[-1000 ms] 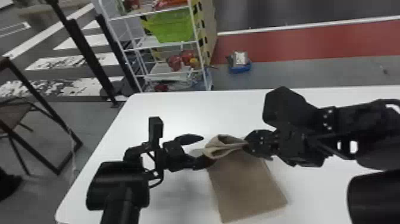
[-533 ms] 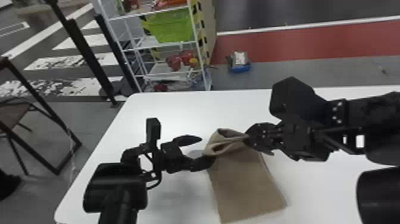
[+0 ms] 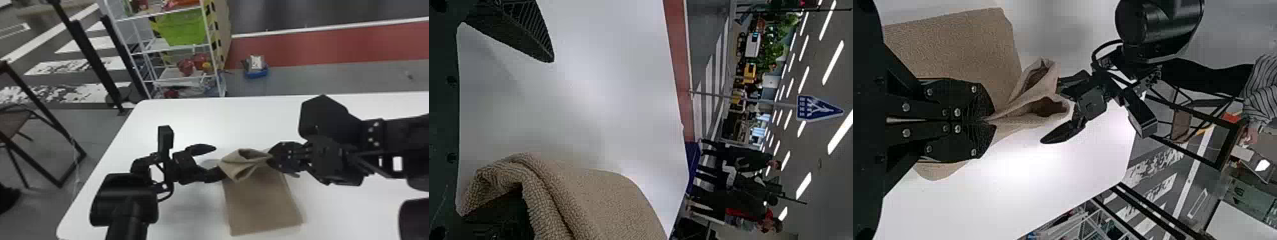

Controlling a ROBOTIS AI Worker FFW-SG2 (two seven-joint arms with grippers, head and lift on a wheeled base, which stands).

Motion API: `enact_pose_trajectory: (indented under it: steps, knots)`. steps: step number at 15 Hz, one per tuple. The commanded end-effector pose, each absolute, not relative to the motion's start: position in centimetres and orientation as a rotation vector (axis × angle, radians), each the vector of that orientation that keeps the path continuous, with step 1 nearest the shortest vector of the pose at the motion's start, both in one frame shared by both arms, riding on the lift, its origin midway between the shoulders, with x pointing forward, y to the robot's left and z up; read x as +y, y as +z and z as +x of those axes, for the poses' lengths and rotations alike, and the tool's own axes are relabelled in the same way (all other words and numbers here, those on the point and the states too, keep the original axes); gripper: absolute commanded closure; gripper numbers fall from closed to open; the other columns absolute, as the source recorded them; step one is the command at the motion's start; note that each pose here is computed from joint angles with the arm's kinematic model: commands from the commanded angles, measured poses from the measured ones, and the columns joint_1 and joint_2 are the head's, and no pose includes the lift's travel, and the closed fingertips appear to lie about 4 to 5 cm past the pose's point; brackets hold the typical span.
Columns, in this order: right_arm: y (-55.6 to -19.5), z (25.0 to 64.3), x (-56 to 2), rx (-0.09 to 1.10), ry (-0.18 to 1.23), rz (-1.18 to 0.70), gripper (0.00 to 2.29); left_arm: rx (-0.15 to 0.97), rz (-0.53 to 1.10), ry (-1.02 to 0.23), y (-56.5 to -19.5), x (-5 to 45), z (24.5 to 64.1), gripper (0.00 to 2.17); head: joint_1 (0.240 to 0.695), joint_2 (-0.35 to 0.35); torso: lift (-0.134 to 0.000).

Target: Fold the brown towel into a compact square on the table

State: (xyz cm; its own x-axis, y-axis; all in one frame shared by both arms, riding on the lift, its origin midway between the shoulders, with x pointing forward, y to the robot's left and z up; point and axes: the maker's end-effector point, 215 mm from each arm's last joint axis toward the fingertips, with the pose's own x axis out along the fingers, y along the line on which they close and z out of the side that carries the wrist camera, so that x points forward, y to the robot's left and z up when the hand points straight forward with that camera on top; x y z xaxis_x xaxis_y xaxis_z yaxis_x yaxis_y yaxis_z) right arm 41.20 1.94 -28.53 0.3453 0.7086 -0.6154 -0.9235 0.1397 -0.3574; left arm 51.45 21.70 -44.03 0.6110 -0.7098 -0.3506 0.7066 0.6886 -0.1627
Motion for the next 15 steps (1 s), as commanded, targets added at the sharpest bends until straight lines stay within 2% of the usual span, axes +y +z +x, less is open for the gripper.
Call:
enact_pose_trajectory:
  steps: [1,6,15]
  knots:
    - [-29.5,40.5,2.1,0.348,1.226,-0.785,1.29,0.401,0.0,-0.82,-44.0,21.7,51.5,0.04,0.695,0.278,-0.134]
    - [-30.2,40.1,2.4,0.36,1.233,-0.796,1.29,0.397,0.002,-0.823,-44.0,21.6,51.4,0.04,0.695,0.284,-0.134]
    - [-33.8,38.6,2.4,0.425,1.257,-0.868,1.29,0.372,0.039,-0.844,-43.8,21.2,51.1,0.04,0.695,0.286,-0.134]
